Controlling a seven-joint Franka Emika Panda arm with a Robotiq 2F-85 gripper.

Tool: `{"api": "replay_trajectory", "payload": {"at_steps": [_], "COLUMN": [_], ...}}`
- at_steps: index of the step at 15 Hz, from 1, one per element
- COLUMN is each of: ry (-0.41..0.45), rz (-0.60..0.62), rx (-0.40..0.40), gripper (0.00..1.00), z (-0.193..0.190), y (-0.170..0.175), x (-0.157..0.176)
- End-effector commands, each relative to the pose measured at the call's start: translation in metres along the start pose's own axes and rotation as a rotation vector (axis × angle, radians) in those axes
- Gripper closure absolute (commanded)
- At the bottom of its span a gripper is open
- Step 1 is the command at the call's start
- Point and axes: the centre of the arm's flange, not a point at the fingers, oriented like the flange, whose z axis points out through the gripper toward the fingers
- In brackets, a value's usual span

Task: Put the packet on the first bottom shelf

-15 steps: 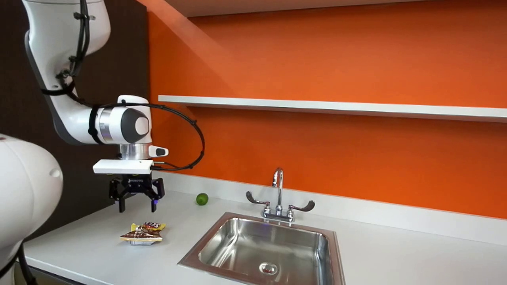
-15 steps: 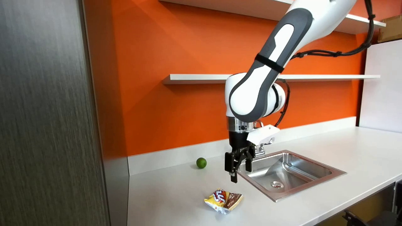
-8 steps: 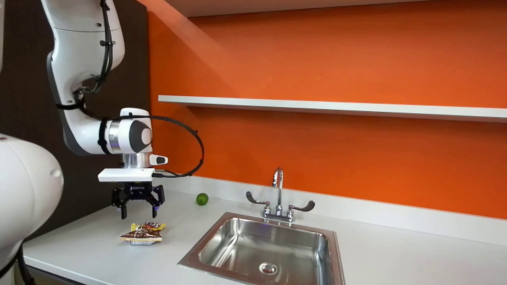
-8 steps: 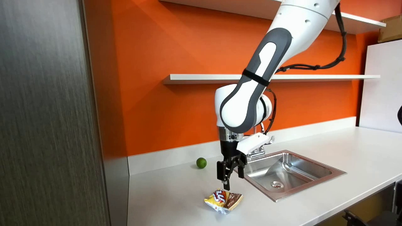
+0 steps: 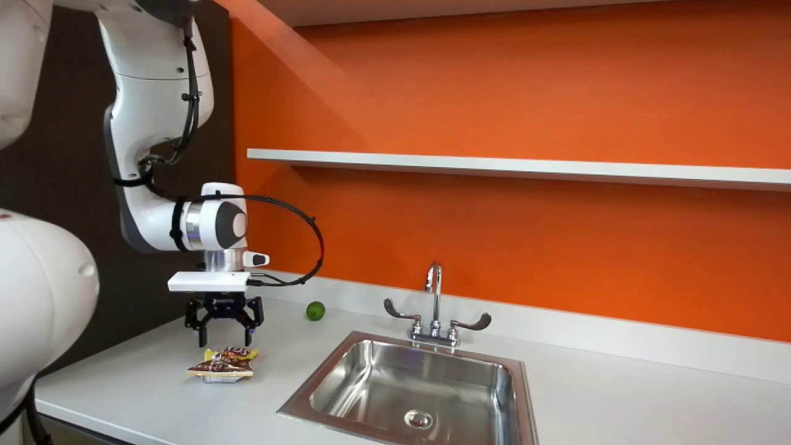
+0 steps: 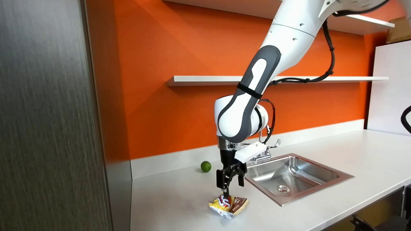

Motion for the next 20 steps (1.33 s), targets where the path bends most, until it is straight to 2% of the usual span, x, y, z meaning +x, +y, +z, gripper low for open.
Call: {"api": "replay_trajectory", "payload": {"at_steps": [1, 16, 17, 18, 20], "ry": [-0.002, -0.046, -0.046, -0.046, -0.047], "rz": [0.019, 0.031, 0.03, 0.03, 0.027], "rx": [-0.014, -0.004, -0.004, -0.005, -0.003], "gripper": [0.0, 0.0, 0.09, 0.26, 0.42], "z": [0.009, 0.027, 0.028, 0.028, 0.028], "y": [0.004, 0.009, 0.008, 0.008, 0.008], "x": [0.016, 0.02, 0.02, 0.02, 0.02]}}
